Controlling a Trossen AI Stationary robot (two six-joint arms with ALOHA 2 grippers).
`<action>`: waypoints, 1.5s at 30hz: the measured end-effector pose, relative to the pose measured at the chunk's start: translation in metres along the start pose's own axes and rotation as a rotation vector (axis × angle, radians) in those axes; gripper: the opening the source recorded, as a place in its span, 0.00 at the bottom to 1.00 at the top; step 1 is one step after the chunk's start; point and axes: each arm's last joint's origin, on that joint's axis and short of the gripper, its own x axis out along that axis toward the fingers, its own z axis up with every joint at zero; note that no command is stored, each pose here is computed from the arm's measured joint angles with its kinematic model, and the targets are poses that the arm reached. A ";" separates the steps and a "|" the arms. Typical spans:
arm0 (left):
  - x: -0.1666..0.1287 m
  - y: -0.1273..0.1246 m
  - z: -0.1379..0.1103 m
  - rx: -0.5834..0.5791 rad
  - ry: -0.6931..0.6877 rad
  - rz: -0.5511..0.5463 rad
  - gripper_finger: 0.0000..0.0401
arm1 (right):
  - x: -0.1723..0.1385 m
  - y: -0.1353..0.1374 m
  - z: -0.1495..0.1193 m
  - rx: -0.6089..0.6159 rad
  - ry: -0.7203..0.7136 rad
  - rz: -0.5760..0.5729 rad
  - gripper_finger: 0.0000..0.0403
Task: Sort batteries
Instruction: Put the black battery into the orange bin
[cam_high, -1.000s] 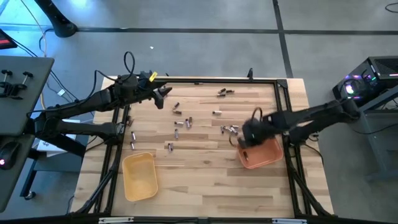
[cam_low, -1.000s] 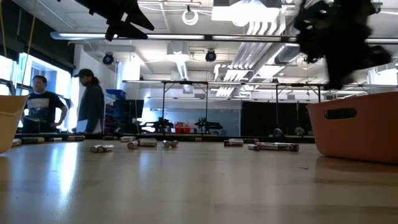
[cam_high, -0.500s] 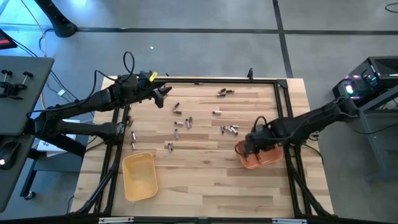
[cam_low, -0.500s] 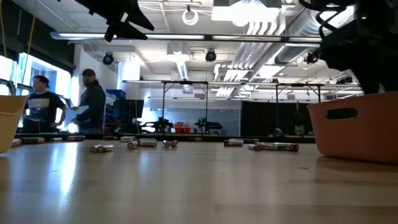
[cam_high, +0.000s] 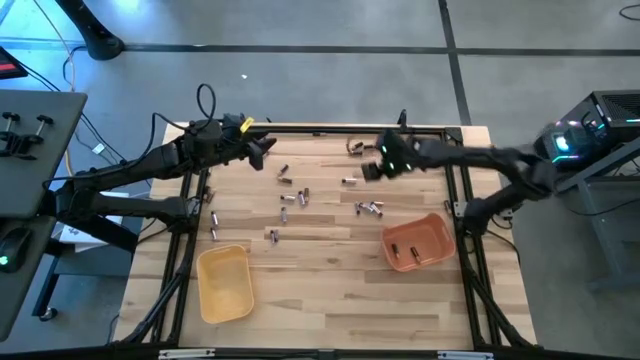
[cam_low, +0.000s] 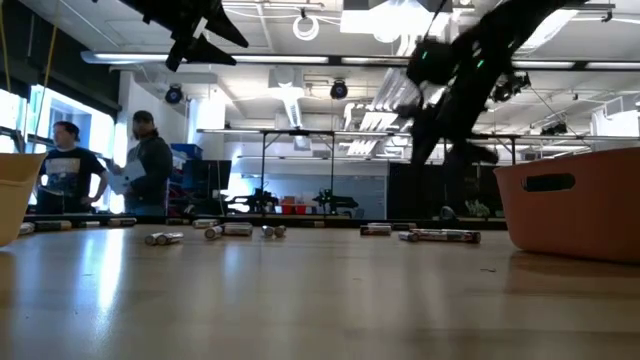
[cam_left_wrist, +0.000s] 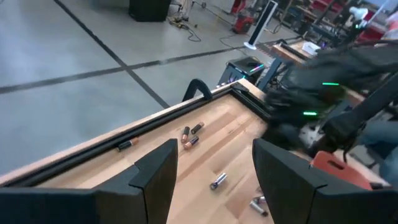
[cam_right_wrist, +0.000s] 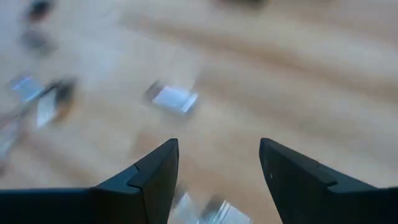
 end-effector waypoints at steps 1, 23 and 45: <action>0.000 0.000 0.000 -0.016 0.000 0.000 0.50 | 0.010 -0.007 0.013 0.000 0.000 -0.029 0.55; 0.000 -0.002 0.000 -0.189 0.030 -0.062 0.50 | 0.091 -0.017 0.144 0.051 0.114 -0.324 0.55; 0.000 -0.001 -0.004 -0.158 0.064 -0.043 0.50 | 0.084 -0.031 0.142 -0.760 0.354 -0.191 0.55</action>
